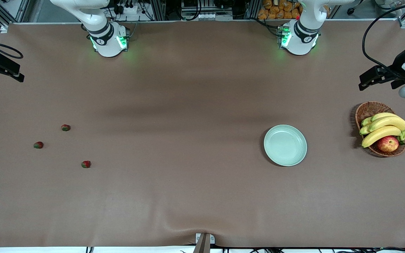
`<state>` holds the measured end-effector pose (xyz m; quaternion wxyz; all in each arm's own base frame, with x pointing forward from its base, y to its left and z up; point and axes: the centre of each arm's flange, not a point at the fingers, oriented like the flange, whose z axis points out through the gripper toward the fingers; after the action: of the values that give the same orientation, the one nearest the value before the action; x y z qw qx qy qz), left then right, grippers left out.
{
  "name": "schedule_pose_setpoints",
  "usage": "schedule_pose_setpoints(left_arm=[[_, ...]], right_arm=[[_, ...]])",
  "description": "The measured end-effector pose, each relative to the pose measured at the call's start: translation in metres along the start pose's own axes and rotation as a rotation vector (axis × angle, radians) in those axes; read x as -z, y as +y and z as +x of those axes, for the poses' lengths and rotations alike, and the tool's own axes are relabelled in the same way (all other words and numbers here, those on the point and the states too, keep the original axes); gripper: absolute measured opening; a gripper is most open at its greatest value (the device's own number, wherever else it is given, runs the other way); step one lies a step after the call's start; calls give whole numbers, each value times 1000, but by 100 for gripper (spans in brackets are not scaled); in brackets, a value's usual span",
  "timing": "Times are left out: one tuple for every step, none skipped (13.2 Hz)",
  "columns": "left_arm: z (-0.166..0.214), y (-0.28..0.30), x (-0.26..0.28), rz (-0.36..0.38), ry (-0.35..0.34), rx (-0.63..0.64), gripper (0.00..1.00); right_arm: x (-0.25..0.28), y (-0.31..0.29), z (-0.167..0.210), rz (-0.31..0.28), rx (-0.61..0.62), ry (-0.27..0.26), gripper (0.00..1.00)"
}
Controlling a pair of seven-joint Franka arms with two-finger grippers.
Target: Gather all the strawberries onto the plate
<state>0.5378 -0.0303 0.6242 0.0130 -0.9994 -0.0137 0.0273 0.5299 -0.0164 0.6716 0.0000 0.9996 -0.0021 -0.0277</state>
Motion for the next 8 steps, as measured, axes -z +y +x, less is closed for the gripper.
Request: schedule_pose_setpoints(left_arm=[[0, 0, 0, 0, 0, 0, 100], [0, 0, 0, 0, 1, 0, 100], [0, 0, 0, 0, 1, -1, 100], [0, 0, 0, 0, 1, -1, 100], [0, 0, 1, 0, 1, -2, 100], [0, 1, 1, 0, 1, -3, 100], [0, 1, 1, 0, 1, -3, 100], [0, 1, 1, 0, 1, -3, 100]], right_arm=[[0, 0, 0, 0, 0, -1, 100], [-1, 0, 1, 0, 0, -2, 100], [-3, 0, 2, 0, 0, -6, 100], [-6, 0, 4, -1, 0, -11, 100], [-9, 1, 6, -1, -1, -15, 100], [-10, 2, 8, -1, -3, -15, 100], [-11, 3, 9, -1, -4, -11, 100], [-11, 4, 10, -1, -6, -8, 100]])
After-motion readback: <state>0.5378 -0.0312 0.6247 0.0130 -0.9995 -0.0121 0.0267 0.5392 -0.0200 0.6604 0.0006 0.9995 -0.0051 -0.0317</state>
